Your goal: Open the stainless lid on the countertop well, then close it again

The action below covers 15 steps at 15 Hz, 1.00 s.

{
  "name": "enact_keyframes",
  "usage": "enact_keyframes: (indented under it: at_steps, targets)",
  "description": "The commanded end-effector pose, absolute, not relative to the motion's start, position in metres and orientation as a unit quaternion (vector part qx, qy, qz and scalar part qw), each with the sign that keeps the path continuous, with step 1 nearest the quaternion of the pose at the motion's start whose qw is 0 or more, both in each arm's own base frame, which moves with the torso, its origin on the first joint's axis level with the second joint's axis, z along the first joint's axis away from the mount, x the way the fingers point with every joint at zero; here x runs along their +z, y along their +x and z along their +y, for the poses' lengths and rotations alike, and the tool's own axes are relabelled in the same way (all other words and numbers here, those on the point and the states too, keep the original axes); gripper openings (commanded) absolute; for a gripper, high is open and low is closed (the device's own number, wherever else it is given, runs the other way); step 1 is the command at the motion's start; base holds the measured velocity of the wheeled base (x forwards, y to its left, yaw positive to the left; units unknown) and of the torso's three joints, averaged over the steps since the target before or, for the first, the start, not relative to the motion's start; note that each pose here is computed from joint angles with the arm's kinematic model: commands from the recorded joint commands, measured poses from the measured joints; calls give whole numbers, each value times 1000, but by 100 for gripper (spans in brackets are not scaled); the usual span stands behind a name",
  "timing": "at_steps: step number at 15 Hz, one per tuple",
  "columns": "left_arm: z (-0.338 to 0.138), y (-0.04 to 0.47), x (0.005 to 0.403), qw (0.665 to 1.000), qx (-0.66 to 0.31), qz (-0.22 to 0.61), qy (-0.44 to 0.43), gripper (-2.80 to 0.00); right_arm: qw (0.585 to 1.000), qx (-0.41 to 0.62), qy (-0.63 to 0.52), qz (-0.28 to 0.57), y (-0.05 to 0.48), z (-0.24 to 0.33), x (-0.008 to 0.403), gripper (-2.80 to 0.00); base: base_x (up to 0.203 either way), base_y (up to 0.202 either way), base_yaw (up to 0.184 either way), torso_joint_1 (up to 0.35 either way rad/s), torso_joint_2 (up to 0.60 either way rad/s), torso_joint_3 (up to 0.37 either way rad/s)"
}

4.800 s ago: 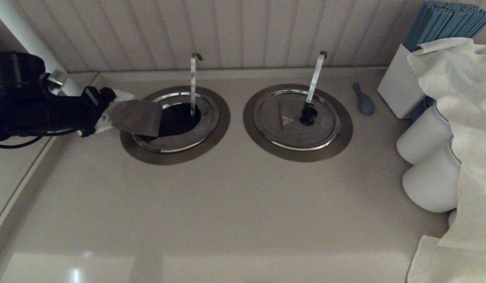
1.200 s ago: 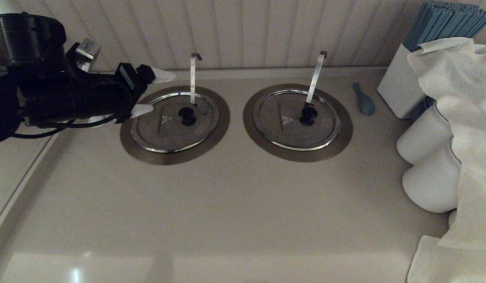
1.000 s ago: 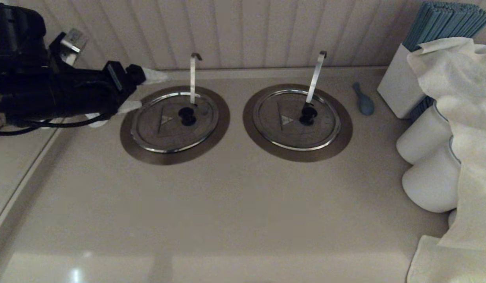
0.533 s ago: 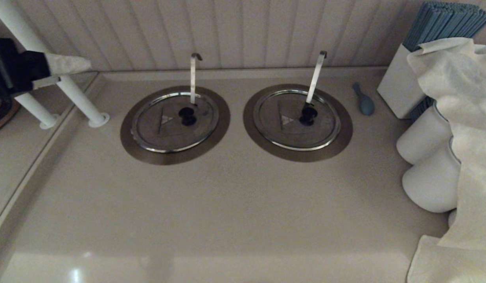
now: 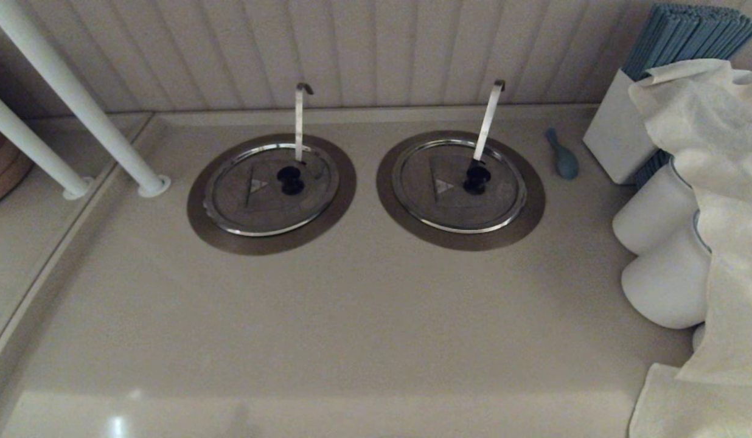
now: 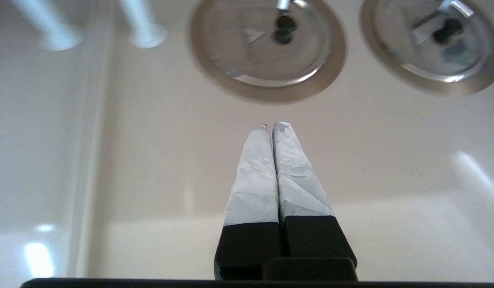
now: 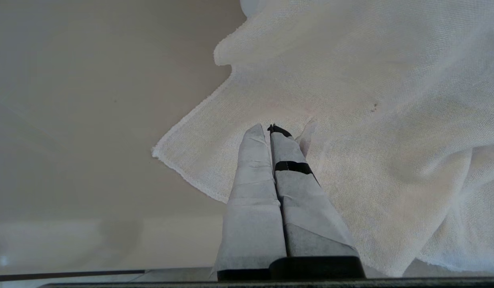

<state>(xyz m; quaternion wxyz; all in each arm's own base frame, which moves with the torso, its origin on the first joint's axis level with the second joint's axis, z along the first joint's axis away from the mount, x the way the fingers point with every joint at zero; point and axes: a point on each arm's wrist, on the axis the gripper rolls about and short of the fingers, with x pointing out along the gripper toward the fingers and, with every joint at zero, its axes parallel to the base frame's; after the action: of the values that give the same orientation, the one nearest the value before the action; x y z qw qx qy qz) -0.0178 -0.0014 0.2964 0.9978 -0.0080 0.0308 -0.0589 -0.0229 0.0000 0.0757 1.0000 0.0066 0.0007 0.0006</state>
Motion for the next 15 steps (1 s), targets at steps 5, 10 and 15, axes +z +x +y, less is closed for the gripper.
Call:
enact_keyframes:
  at_steps: [5,10,15]
  targets:
    - [0,-96,204,999,-44,-20,13,-280,1000,1,7,2,-23,0,76,-280,0,0,0,0,1,12]
    - [1,-100,164,1000,7,-2,1,-280,1000,1,7,2,-23,0,76,-280,0,0,0,0,0,0]
    - [0,-31,91,998,1,5,68,-280,1000,1,4,2,-23,0,76,-280,0,0,0,0,0,0]
